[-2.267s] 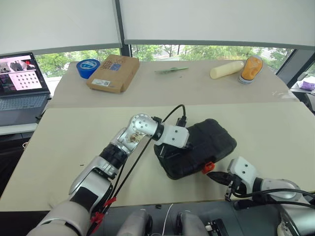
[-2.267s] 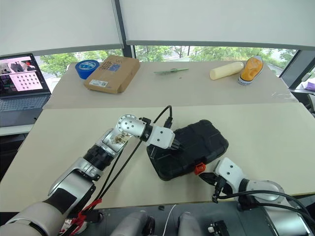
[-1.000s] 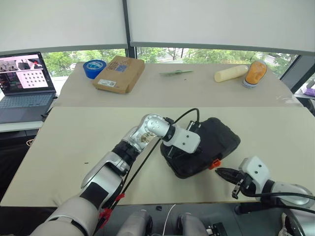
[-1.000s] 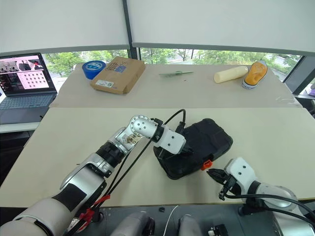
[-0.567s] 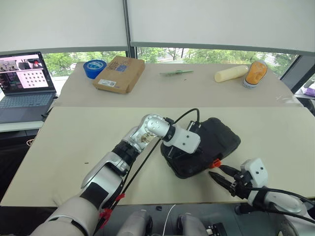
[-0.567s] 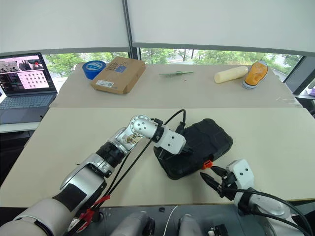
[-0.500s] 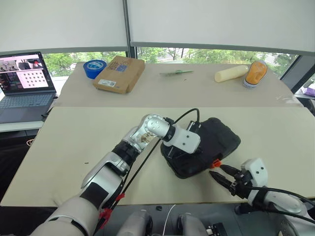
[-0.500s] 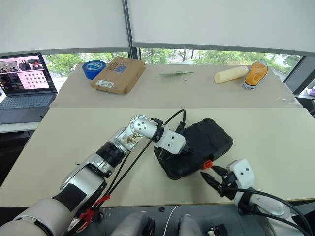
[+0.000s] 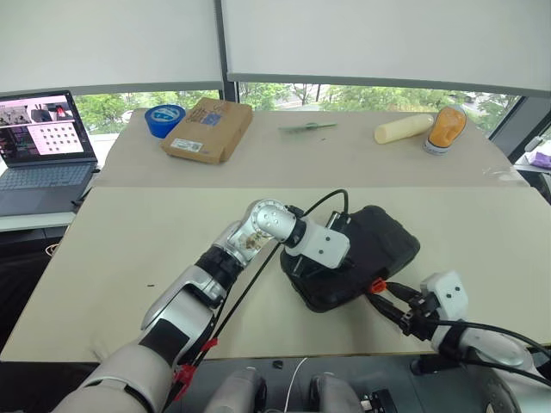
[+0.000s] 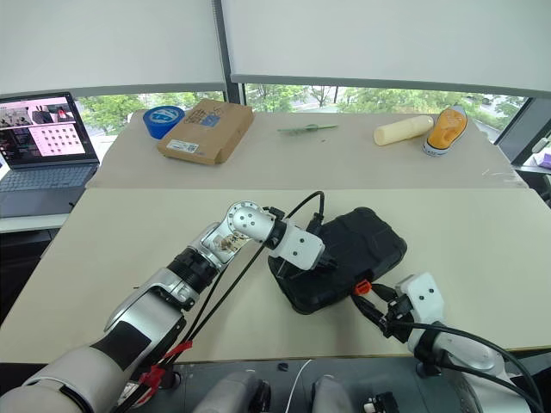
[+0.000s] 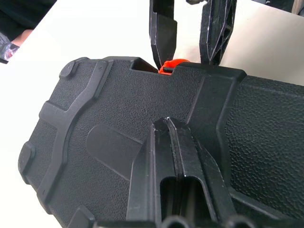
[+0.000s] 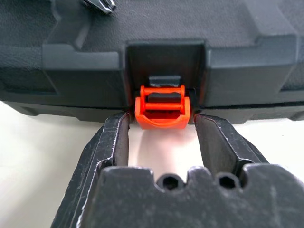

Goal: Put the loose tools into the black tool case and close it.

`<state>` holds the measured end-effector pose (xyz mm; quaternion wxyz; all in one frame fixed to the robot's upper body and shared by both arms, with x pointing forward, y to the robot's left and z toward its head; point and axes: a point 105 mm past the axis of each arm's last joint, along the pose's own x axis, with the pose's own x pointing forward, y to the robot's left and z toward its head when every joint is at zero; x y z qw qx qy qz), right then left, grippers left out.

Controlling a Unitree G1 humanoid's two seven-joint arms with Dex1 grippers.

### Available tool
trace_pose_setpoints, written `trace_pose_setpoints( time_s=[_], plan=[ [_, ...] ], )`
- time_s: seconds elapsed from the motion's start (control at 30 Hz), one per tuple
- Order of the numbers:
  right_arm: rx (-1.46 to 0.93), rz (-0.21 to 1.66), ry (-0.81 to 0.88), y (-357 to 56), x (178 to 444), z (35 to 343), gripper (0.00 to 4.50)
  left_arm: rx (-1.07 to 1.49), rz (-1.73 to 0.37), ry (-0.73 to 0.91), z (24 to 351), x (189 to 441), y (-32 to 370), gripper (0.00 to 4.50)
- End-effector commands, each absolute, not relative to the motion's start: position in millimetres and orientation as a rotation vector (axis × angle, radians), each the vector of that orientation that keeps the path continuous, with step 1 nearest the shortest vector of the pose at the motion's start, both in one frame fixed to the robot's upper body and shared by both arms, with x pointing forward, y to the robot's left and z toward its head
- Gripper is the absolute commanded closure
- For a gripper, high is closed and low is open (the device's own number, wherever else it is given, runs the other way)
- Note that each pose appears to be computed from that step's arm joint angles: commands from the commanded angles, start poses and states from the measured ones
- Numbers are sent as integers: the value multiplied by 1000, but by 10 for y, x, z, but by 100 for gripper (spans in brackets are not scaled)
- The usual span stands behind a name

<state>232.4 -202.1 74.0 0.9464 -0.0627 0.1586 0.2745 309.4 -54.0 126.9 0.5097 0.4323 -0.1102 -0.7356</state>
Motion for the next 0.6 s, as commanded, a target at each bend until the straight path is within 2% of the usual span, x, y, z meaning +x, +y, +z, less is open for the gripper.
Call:
trace_pose_setpoints(
  time_s=[0.03, 0.2, 0.6],
  plan=[
    [-153, 577, 238, -1986, 2405, 898, 198, 1102, -1822, -124, 921, 3050, -486, 450],
    [-173, 616, 229, -1959, 2394, 918, 325, 1103, -1819, -123, 919, 3053, -481, 450],
    [-241, 627, 215, -1995, 2291, 1022, 325, 1101, -1815, -119, 904, 3056, -474, 450]
  ],
)
